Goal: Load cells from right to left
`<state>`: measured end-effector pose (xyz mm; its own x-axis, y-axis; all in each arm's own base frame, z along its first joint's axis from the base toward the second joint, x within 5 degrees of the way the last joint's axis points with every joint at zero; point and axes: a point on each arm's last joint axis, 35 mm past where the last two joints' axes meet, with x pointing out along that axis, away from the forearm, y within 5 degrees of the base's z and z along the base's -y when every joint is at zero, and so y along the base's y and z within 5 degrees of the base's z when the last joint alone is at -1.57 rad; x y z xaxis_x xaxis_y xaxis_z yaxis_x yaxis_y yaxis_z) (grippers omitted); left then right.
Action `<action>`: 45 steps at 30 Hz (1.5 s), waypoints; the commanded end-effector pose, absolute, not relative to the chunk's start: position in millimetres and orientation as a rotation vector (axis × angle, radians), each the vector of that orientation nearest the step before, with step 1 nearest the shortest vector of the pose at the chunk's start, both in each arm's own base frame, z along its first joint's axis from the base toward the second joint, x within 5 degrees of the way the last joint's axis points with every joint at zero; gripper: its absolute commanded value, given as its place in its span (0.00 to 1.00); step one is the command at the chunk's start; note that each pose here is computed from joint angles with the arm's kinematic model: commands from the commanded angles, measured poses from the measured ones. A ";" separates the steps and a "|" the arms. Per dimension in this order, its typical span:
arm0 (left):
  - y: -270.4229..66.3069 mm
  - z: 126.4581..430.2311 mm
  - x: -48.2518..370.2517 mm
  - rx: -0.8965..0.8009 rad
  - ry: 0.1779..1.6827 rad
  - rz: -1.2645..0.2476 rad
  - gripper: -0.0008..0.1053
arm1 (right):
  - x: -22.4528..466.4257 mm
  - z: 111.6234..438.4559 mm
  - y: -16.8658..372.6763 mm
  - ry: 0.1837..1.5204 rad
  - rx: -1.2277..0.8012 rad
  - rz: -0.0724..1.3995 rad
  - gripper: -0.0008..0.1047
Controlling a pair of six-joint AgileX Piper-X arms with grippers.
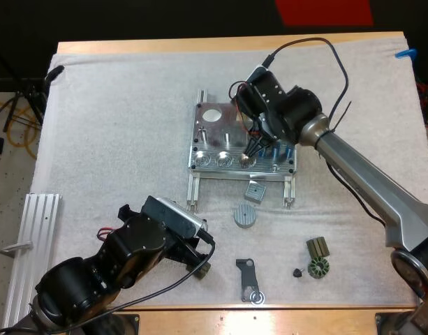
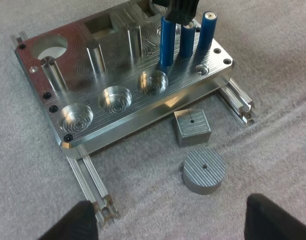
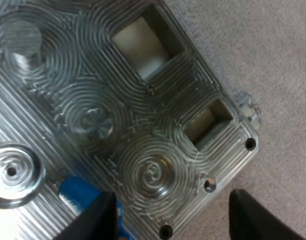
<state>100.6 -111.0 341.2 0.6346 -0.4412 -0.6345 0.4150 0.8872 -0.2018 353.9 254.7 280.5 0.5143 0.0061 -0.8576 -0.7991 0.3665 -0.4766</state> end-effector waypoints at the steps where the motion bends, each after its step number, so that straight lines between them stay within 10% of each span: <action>1: -110.2 343.9 100.6 -0.048 0.713 -0.480 0.59 | 356.3 284.6 250.5 0.889 -1.069 0.597 0.48; 45: -110.2 343.9 100.6 -0.047 0.713 -0.480 0.59 | 349.1 252.7 260.8 1.051 -0.967 0.716 0.48</action>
<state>100.6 -111.0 341.2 0.6346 -0.4412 -0.6345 0.4150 0.8872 -0.2018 349.1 262.4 250.2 0.3489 0.0375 -0.9364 -0.8580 0.4146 -0.3031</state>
